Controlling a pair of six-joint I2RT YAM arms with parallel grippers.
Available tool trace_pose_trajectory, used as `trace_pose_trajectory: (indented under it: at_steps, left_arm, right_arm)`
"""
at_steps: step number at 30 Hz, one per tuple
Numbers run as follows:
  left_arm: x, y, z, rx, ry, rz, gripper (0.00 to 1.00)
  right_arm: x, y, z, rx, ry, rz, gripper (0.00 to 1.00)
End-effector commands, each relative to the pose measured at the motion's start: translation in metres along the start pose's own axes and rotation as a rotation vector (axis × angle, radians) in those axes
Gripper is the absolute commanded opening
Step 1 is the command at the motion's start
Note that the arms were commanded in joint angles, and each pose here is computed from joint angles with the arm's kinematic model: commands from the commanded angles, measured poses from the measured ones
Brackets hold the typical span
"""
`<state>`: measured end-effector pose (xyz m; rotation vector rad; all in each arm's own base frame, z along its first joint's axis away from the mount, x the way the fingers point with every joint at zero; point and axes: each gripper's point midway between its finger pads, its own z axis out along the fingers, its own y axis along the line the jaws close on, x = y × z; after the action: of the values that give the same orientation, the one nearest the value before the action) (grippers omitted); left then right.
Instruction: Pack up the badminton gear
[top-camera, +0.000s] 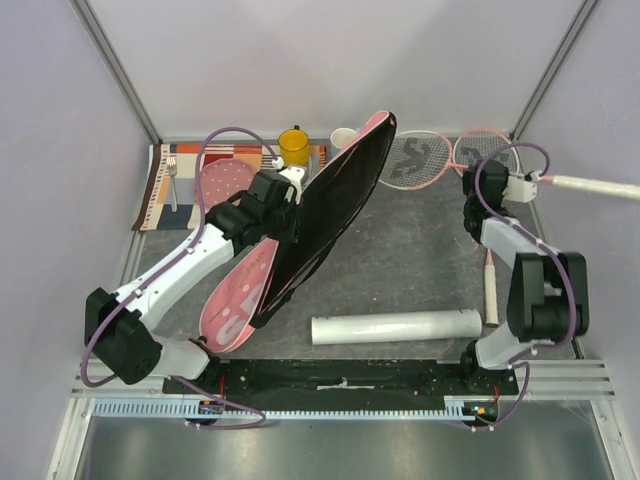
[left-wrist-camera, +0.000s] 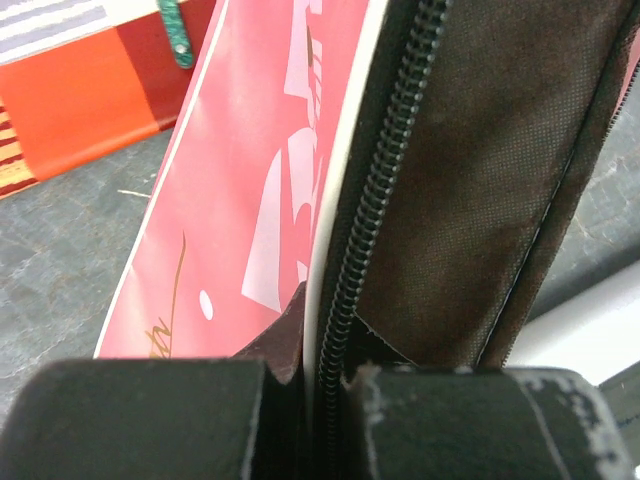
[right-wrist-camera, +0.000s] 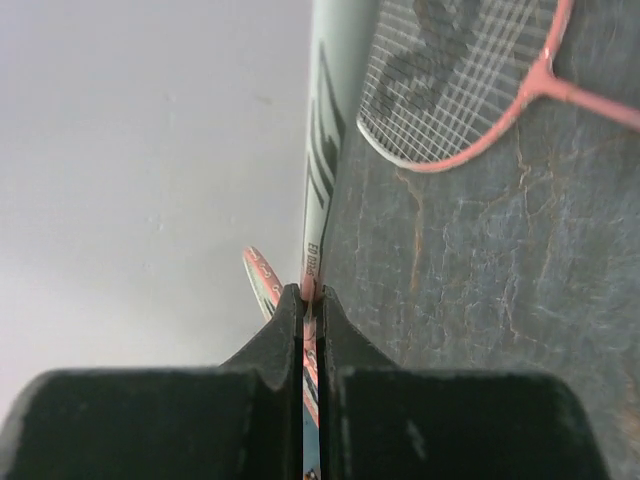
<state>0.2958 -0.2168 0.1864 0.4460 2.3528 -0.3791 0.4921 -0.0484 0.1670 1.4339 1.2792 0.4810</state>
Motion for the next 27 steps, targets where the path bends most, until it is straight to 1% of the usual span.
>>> trace_pose_trajectory:
  at_steps: [1,3,4,5,6,7,8,9,10,11,12,13,14,15,17,18,20,21,23,24,27]
  left_arm:
    - [-0.036,0.013,-0.019,-0.091,-0.17,-0.096,0.02]
    - [-0.042,0.016,-0.028,-0.112,-0.203,-0.127,0.02]
    - [-0.043,0.023,-0.034,-0.146,-0.212,-0.14,0.02]
    - [-0.047,0.025,-0.039,-0.16,-0.231,-0.161,0.02]
    - [-0.051,0.031,-0.046,-0.194,-0.262,-0.172,0.02]
    - [-0.054,0.035,-0.05,-0.216,-0.279,-0.176,0.02]
    - [-0.056,0.04,-0.054,-0.243,-0.295,-0.182,0.02]
    - [-0.06,0.047,-0.058,-0.279,-0.317,-0.183,0.02]
    - [-0.065,0.049,-0.061,-0.291,-0.347,-0.18,0.02]
    - [-0.066,0.053,-0.061,-0.31,-0.354,-0.168,0.02]
    - [-0.067,0.057,-0.062,-0.335,-0.366,-0.167,0.02]
    - [-0.068,0.058,-0.061,-0.342,-0.367,-0.164,0.02]
    - [-0.072,0.058,-0.062,-0.338,-0.386,-0.155,0.02]
    - [-0.073,0.057,-0.06,-0.329,-0.388,-0.148,0.02]
    - [-0.074,0.058,-0.059,-0.335,-0.4,-0.148,0.02]
    - [-0.075,0.058,-0.059,-0.336,-0.403,-0.148,0.02]
    - [-0.08,0.056,-0.06,-0.327,-0.417,-0.15,0.02]
    - [-0.08,0.055,-0.059,-0.321,-0.42,-0.147,0.02]
    - [-0.083,0.054,-0.059,-0.313,-0.438,-0.145,0.02]
    - [-0.083,0.053,-0.058,-0.308,-0.44,-0.145,0.02]
    - [-0.087,0.049,-0.057,-0.288,-0.446,-0.131,0.02]
  right_arm:
    - [-0.027,0.003,-0.042,0.007,0.022,-0.335,0.0]
    - [-0.027,0.009,-0.053,-0.007,0.065,-0.423,0.0]
    - [-0.031,0.022,-0.06,-0.052,0.079,-0.484,0.0]
    - [-0.026,0.032,-0.065,-0.091,0.127,-0.534,0.0]
    - [-0.024,0.022,-0.069,-0.037,0.181,-0.602,0.0]
    - [-0.032,0.052,-0.074,-0.096,0.173,-0.667,0.0]
    - [-0.027,0.067,-0.081,-0.143,0.224,-0.696,0.0]
    - [-0.028,0.064,-0.087,-0.106,0.269,-0.73,0.0]
    - [-0.036,0.096,-0.097,-0.169,0.258,-0.737,0.0]
    - [-0.032,0.108,-0.106,-0.209,0.302,-0.759,0.0]
    - [-0.029,0.102,-0.114,-0.172,0.363,-0.79,0.0]
    - [-0.037,0.132,-0.126,-0.222,0.355,-0.792,0.0]
    - [-0.035,0.136,-0.135,-0.245,0.398,-0.819,0.0]
    - [-0.038,0.134,-0.146,-0.23,0.424,-0.828,0.0]
    - [-0.043,0.147,-0.164,-0.263,0.438,-0.835,0.0]
    - [-0.044,0.149,-0.179,-0.276,0.472,-0.839,0.0]
    - [-0.038,0.146,-0.194,-0.287,0.542,-0.829,0.0]
    - [-0.029,0.148,-0.211,-0.336,0.611,-0.787,0.0]
    - [-0.027,0.15,-0.231,-0.373,0.648,-0.742,0.0]
    - [-0.017,0.147,-0.241,-0.385,0.711,-0.699,0.0]
    - [-0.007,0.155,-0.265,-0.425,0.782,-0.652,0.0]
